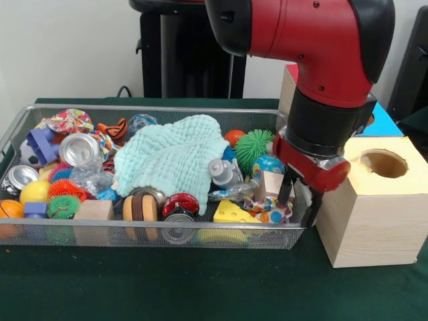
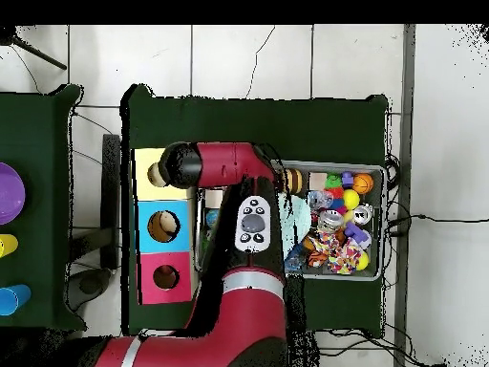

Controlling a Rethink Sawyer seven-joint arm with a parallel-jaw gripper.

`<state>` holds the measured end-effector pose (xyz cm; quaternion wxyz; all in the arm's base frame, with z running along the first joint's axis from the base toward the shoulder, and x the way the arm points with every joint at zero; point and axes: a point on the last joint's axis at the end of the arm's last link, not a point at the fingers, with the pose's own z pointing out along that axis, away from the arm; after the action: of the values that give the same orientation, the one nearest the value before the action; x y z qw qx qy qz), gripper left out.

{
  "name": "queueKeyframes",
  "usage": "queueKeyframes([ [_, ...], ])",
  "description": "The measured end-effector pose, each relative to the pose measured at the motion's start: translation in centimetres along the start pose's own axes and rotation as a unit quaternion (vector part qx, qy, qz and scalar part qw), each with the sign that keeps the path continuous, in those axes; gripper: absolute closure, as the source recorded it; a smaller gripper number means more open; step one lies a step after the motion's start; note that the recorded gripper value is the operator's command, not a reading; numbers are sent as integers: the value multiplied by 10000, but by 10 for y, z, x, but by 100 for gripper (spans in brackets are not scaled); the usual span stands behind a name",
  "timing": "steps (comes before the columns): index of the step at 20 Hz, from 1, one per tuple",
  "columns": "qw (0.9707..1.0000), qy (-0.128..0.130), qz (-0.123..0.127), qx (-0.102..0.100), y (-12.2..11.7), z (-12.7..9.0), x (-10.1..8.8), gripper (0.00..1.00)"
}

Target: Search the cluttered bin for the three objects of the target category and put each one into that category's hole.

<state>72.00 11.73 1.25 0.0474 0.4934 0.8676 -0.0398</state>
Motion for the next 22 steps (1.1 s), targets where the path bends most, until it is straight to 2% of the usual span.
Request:
queueKeyframes([
  [10, 9983, -401, -381, -202, -5, 5, -6, 0],
  [22, 9975, -409, -467, -339, -7, 6, -6, 0],
])
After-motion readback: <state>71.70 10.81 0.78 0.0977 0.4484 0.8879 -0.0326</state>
